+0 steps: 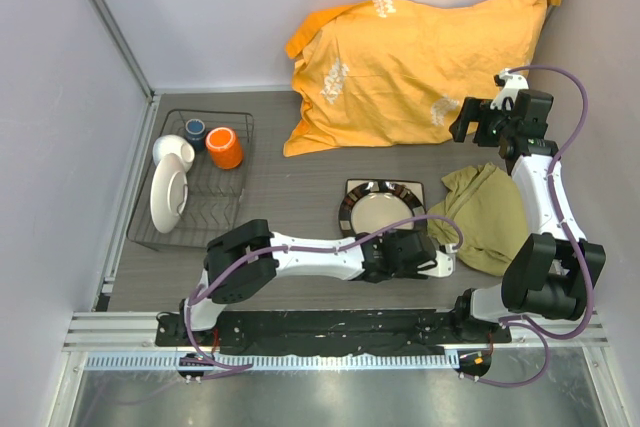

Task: Unload the mixed dishes from the dish rack
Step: Place the plate at the center of the board.

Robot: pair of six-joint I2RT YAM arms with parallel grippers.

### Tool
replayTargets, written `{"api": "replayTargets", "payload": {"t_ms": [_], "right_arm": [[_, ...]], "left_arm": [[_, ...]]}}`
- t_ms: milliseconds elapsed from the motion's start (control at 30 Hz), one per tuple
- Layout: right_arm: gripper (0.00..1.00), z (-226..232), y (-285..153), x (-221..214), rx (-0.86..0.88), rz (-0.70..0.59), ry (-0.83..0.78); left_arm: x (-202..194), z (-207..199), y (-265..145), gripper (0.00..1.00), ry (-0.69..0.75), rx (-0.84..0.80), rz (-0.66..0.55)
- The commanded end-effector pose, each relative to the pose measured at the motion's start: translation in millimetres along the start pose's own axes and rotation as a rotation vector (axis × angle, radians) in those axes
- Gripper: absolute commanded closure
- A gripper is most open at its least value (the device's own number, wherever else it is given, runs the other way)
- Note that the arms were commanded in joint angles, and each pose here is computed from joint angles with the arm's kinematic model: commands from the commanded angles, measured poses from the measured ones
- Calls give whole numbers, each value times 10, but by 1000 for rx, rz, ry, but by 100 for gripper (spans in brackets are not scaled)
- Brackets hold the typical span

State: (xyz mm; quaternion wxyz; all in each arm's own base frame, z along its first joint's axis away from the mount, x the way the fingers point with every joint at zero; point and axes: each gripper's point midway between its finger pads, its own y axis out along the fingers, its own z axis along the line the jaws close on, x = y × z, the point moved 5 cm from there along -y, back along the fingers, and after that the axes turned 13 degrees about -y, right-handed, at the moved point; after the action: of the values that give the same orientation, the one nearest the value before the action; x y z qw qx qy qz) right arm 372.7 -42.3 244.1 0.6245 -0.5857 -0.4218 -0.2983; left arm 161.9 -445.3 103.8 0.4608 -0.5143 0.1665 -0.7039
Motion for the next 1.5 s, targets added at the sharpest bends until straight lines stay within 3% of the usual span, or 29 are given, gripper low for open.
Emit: {"api": "replayTargets", "payload": {"t_ms": [0, 433, 733, 1467], "right_arm": [[0, -33, -19, 107, -4, -38, -21], [0, -23, -18, 112, 2, -38, -22], [0, -26, -23, 115, 2, -39, -21], [0, -39, 0, 87, 3, -30, -18]], "left_arm": [[186, 104, -25, 36, -35, 14, -53], [270, 85, -167, 24, -77, -48, -60], [328, 120, -276, 23, -63, -74, -65], [295, 270, -25, 24, -73, -30, -60]]}}
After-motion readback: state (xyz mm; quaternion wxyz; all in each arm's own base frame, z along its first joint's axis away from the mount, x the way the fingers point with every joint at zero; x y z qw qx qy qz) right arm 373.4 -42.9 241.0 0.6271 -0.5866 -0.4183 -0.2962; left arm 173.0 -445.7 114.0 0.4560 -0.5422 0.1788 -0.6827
